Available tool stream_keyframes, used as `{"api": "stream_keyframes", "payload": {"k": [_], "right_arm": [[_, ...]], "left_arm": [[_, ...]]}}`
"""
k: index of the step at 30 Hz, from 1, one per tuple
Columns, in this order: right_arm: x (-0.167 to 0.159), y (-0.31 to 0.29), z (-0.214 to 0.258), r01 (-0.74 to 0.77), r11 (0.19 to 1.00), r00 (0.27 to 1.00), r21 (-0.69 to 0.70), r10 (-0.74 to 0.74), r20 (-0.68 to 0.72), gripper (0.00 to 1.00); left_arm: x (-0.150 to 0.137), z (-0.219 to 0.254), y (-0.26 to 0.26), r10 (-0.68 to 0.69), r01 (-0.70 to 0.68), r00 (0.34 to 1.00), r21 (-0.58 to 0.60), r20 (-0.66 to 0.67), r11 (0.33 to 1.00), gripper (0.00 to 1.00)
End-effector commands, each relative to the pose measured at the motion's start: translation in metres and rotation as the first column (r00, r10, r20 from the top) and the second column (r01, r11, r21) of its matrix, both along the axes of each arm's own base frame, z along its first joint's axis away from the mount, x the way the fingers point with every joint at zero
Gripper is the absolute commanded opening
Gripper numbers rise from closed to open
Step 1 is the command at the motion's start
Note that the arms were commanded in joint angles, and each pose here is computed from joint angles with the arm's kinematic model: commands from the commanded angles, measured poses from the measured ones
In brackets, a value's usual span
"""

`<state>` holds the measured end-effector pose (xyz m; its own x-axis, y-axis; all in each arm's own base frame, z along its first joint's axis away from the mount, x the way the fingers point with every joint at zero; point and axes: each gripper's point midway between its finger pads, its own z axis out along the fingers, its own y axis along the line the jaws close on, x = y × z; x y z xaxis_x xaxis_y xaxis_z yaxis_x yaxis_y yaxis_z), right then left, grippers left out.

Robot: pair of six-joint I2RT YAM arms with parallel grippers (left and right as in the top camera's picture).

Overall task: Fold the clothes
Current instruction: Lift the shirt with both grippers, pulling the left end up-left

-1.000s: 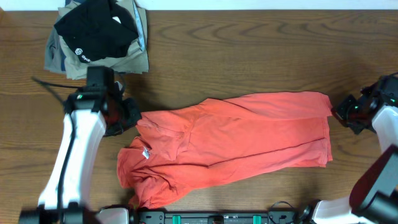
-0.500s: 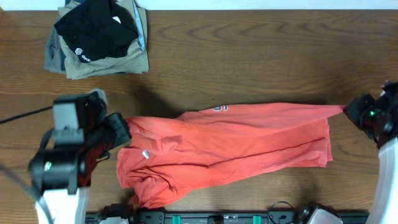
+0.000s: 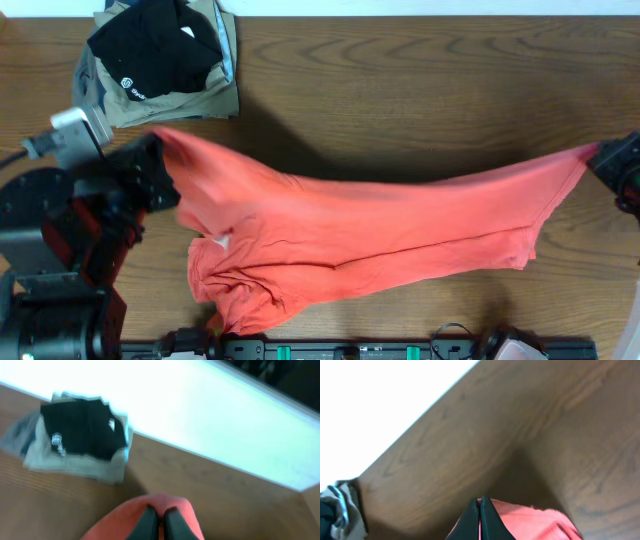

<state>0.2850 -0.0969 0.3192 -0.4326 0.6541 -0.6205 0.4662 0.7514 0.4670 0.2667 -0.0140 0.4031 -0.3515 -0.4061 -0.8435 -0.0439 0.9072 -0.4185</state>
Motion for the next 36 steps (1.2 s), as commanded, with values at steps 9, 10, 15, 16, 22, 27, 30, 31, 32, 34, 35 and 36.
{"api": "stream_keyframes", "payload": {"k": [9, 10, 15, 16, 22, 27, 30, 31, 32, 34, 35, 36], "right_arm": [[0.047, -0.024, 0.003, -0.001, 0.999, 0.999, -0.034, 0.003, 0.048, 0.01], [0.051, -0.027, 0.0, 0.002, 0.999, 0.999, -0.035, 0.0, 0.044, 0.01], [0.078, -0.048, -0.022, 0.048, 0.999, 0.999, -0.022, -0.048, 0.019, 0.01], [0.085, -0.051, -0.025, 0.049, 0.999, 0.999, -0.019, -0.049, 0.021, 0.01], [0.117, -0.062, -0.054, 0.04, 0.999, 0.999, -0.008, -0.04, -0.002, 0.01], [0.129, -0.071, -0.082, 0.049, 0.999, 0.997, 0.001, -0.049, -0.053, 0.01], [0.133, -0.075, -0.099, 0.064, 0.998, 0.993, -0.006, -0.064, -0.094, 0.01], [0.134, -0.076, -0.104, 0.066, 0.998, 0.992, -0.008, -0.066, -0.107, 0.01], [0.135, -0.075, -0.109, 0.063, 0.998, 0.991, -0.01, -0.064, -0.12, 0.01], [0.139, -0.073, -0.12, 0.053, 0.999, 0.988, -0.002, -0.052, -0.142, 0.01], [0.14, -0.072, -0.124, 0.049, 0.999, 0.987, 0.002, -0.048, -0.152, 0.01], [0.141, -0.072, -0.129, 0.048, 0.999, 0.986, 0.007, -0.046, -0.162, 0.01]], "left_arm": [[0.109, -0.001, 0.009, 0.016, -0.018, 0.997, 0.02, 0.07, 1.0, 0.06], [0.115, -0.003, 0.01, 0.016, -0.018, 0.997, 0.02, 0.07, 1.0, 0.06], [0.167, -0.02, 0.012, 0.016, -0.018, 0.996, 0.02, 0.092, 1.0, 0.06], [0.177, -0.023, 0.013, 0.016, -0.018, 0.994, 0.02, 0.105, 1.0, 0.06], [0.225, -0.044, 0.015, 0.026, -0.025, 0.99, -0.009, 0.141, 1.0, 0.06], [0.25, -0.077, 0.016, 0.033, -0.031, 0.995, -0.027, 0.098, 0.999, 0.06], [0.262, -0.099, 0.017, 0.034, -0.032, 0.997, -0.028, 0.066, 0.999, 0.06], [0.265, -0.107, 0.018, 0.038, -0.037, 0.998, -0.027, 0.051, 0.999, 0.06], [0.268, -0.115, 0.019, 0.046, -0.045, 0.998, -0.025, 0.037, 0.999, 0.06], [0.274, -0.132, 0.022, 0.059, -0.059, 0.998, -0.02, 0.003, 0.998, 0.06], [0.276, -0.141, 0.022, 0.061, -0.061, 0.998, -0.022, -0.014, 0.998, 0.06], [0.278, -0.147, 0.022, 0.06, -0.061, 0.998, -0.023, -0.028, 0.998, 0.06]]}}
